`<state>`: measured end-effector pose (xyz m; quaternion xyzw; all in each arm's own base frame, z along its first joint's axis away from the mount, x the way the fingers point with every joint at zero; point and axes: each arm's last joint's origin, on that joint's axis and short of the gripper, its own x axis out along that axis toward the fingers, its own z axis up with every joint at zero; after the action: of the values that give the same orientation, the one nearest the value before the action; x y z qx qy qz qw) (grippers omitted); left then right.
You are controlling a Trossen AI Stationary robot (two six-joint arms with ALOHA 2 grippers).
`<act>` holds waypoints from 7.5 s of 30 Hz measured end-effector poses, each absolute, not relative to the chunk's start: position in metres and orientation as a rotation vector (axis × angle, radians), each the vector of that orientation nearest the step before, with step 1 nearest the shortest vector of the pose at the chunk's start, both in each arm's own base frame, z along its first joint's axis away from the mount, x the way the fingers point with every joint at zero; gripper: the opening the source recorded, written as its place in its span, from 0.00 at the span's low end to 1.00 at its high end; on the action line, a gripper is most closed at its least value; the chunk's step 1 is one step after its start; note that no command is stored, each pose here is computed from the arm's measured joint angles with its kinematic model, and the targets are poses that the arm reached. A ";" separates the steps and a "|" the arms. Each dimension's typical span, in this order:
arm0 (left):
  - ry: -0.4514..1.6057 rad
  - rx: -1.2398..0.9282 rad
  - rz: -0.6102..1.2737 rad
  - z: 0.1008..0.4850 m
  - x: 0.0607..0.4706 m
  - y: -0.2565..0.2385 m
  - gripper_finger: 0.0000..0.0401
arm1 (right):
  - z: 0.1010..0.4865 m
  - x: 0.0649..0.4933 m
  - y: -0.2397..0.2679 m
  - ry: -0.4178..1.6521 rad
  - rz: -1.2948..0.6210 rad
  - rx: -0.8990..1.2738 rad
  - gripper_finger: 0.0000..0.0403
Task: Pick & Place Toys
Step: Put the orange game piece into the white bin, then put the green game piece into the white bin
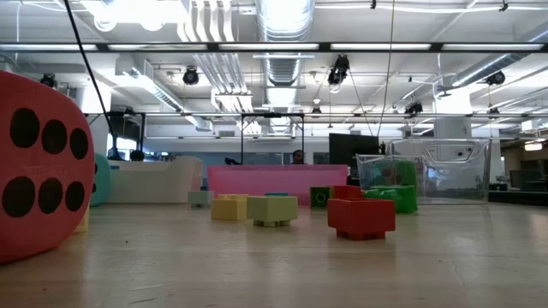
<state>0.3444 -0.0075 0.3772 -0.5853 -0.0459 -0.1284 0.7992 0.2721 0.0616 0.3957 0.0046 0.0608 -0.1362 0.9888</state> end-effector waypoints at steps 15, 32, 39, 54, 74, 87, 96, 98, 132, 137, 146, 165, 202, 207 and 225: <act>-0.121 -1.187 -0.282 0.379 0.344 -0.008 0.01 | 0.392 0.273 0.062 0.147 -0.256 -0.009 0.51; -0.007 -1.082 -0.040 0.392 0.302 0.019 0.00 | 0.386 0.270 0.060 0.188 -0.329 0.155 0.88; 0.274 -0.958 0.574 0.366 0.248 0.054 0.00 | 0.372 0.265 0.058 0.286 -0.400 0.292 0.88; 0.830 -0.835 1.110 0.275 0.214 0.106 0.00 | 0.366 0.263 0.059 0.318 -0.424 0.388 0.89; 1.034 -0.821 1.120 0.217 0.236 0.115 0.00 | 0.365 0.262 0.062 0.333 -0.408 0.436 0.89; 1.046 -0.840 1.194 0.197 0.246 0.120 0.00 | 0.364 0.261 0.065 0.336 -0.396 0.459 0.89; 1.018 -0.813 1.239 0.199 0.245 0.122 0.00 | 0.364 0.261 0.065 0.335 -0.397 0.465 0.89; 1.005 -0.809 1.256 0.199 0.244 0.122 0.00 | 0.364 0.261 0.065 0.336 -0.397 0.465 0.89; 1.148 -0.697 1.099 0.197 0.244 0.119 0.00 | 0.364 0.261 0.065 0.336 -0.396 0.458 0.89; 1.164 -0.698 1.065 0.197 0.244 0.119 0.00 | 0.364 0.261 0.065 0.336 -0.396 0.458 0.89; 1.173 -0.738 1.034 0.197 0.245 0.117 0.00 | 0.364 0.261 0.065 0.337 -0.396 0.458 0.89; 1.241 -0.783 1.014 0.172 0.234 0.106 0.00 | 0.364 0.261 0.065 0.337 -0.396 0.457 0.89; 1.228 -0.845 0.942 0.174 0.238 0.105 0.47 | 0.364 0.261 0.065 0.337 -0.396 0.454 0.89; 1.227 -0.858 0.918 0.176 0.239 0.105 0.62 | 0.364 0.261 0.065 0.338 -0.395 0.450 0.89; 1.261 -0.829 0.894 0.199 0.246 0.103 0.72 | 0.353 0.254 0.063 0.418 -0.488 0.591 0.89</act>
<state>0.2464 0.1033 0.1992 -0.3634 0.5528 0.3918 0.6394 0.2537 0.0629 0.3525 0.2864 0.2023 -0.2365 0.9062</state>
